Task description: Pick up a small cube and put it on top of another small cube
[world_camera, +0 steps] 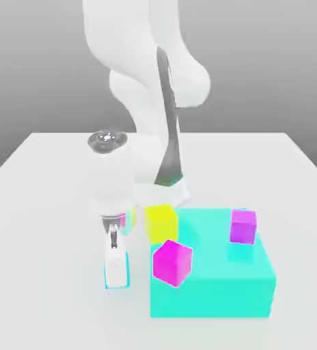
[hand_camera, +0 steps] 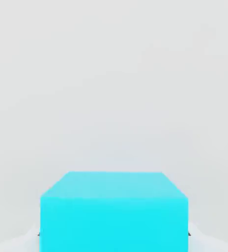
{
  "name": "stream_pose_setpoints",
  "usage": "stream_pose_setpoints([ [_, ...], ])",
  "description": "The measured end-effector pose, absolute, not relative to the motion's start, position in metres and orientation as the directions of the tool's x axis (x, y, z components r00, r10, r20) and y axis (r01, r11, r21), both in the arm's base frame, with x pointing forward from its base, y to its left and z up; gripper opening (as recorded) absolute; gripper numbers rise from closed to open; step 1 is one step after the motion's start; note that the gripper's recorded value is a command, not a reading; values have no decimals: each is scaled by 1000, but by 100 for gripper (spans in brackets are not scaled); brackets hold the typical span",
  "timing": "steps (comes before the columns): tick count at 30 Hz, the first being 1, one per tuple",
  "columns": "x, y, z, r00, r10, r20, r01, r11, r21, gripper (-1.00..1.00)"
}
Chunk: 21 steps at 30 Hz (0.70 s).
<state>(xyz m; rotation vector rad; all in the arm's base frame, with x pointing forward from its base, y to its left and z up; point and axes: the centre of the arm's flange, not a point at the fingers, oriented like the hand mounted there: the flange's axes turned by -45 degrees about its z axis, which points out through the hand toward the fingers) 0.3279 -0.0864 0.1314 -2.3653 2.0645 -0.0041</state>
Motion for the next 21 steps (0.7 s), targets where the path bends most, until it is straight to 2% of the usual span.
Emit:
stream_pose_setpoints([
  [8,329,-86,187,137,-991,2,-991,-137,-3,-100],
  [11,351,-72,220,252,-967,36,-967,-253,-18,-100],
  [15,384,-25,277,444,-890,104,-894,-447,-16,-100],
  [21,372,66,318,548,-831,90,-835,-551,-4,-100],
])
